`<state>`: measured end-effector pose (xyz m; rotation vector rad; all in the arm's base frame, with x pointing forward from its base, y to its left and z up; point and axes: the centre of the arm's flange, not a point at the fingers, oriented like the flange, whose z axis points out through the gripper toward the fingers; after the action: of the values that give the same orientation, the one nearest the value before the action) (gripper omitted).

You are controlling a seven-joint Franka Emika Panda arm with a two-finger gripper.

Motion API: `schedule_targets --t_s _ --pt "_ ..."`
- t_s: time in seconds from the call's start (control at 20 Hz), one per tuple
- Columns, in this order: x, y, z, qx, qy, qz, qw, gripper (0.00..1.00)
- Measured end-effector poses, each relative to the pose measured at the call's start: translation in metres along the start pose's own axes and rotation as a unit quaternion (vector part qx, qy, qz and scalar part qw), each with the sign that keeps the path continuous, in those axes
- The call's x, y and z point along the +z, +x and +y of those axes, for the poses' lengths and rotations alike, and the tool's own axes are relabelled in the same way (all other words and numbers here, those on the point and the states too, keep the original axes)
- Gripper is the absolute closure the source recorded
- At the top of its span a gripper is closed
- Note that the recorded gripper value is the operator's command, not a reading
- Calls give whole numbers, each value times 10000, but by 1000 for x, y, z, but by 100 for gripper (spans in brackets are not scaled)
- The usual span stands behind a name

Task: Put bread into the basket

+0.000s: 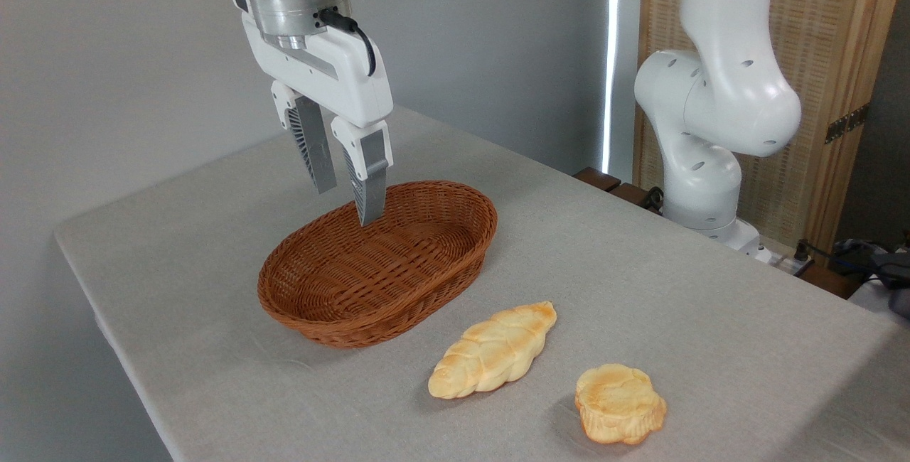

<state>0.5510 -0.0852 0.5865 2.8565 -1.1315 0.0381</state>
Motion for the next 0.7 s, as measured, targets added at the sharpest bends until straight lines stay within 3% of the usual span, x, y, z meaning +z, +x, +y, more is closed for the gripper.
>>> schedule_targets --t_s 0.7 --pt "1 0 0 -3 -6 -8 10000 0"
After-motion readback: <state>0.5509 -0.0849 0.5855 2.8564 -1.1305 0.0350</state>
